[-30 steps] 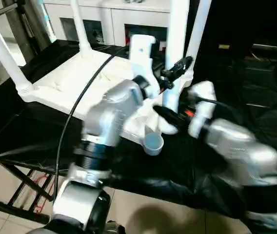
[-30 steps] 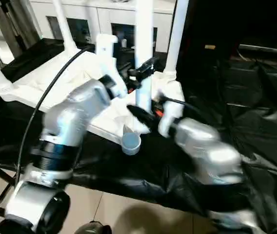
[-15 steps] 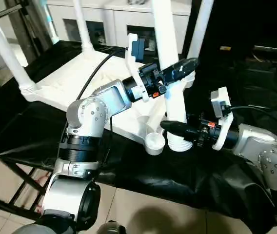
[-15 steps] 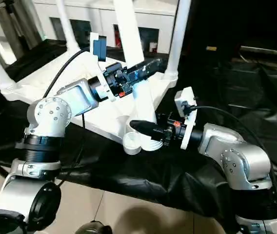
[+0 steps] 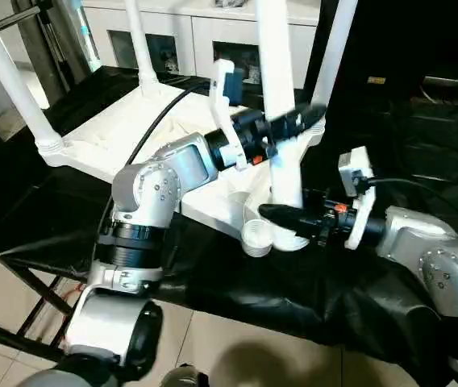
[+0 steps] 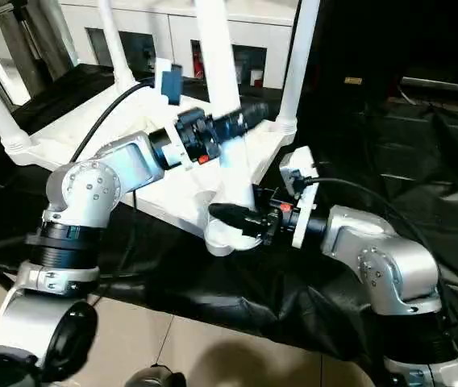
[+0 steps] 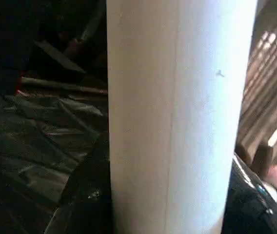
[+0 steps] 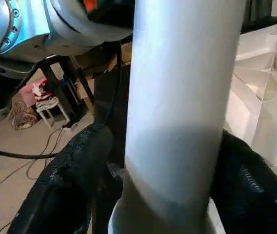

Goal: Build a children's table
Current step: Pick table leg

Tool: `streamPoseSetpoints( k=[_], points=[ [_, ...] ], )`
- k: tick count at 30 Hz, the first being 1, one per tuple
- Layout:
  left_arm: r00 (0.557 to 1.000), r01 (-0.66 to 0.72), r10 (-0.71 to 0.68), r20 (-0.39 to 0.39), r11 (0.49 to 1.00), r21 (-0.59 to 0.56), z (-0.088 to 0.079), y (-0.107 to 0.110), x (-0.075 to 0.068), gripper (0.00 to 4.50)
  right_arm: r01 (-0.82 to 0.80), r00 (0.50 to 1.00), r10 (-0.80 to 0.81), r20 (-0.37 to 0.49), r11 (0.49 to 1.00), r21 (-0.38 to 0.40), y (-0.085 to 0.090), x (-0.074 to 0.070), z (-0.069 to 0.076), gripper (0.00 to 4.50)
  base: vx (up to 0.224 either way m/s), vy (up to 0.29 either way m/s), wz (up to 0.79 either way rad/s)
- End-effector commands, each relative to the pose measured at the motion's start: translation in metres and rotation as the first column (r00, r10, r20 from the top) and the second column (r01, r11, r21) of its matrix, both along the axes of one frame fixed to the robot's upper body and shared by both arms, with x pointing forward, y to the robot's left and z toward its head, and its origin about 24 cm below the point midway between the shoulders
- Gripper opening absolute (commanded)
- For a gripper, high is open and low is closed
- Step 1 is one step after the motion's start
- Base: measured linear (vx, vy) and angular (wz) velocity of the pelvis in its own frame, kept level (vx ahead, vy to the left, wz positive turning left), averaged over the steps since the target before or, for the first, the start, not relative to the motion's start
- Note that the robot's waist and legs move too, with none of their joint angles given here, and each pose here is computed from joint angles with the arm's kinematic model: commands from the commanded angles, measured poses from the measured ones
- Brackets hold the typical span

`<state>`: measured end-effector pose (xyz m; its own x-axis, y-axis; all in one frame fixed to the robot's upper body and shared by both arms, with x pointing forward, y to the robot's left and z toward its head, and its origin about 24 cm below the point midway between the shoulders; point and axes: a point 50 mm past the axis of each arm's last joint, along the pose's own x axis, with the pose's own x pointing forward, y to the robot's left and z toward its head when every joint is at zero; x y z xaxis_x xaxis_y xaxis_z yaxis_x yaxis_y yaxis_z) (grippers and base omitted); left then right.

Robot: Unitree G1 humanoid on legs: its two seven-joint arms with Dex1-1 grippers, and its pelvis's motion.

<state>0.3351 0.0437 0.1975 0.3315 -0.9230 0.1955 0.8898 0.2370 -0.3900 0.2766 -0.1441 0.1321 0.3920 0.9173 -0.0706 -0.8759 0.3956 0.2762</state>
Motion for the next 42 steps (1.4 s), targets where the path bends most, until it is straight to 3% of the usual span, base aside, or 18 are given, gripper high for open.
streamPoseSetpoints(
  k=[1, 5, 15, 42],
  points=[
    [0.997, 0.041, -0.043, 0.068, 0.999, 0.030, 0.012, -0.004, -0.001, 1.83, -0.044, 0.999, 0.044, 0.025, 0.999, 0.001, 0.001, -0.002, 0.009, 3.12, 0.000, 0.000, 0.00],
    [0.985, 0.129, -0.135, 0.110, 0.990, 0.058, 0.015, -0.004, -0.006, 1.83, -0.063, 0.998, 0.063, 0.002, 0.998, -0.016, -0.004, 0.000, 0.010, 3.12, 0.000, 0.000, 0.00],
    [0.961, 0.239, -0.244, 0.131, 0.970, 0.054, 0.017, -0.011, -0.015, 1.83, -0.117, 0.992, 0.116, -0.042, 0.993, -0.030, -0.003, 0.005, 0.011, 3.12, 0.000, 0.000, 0.00],
    [0.949, 0.279, -0.286, 0.135, 0.958, 0.073, 0.015, -0.013, -0.018, 1.83, -0.182, 0.981, 0.176, -0.085, 0.981, -0.071, 0.000, 0.007, 0.007, 3.12, 0.000, 0.000, 0.00]
  ],
)
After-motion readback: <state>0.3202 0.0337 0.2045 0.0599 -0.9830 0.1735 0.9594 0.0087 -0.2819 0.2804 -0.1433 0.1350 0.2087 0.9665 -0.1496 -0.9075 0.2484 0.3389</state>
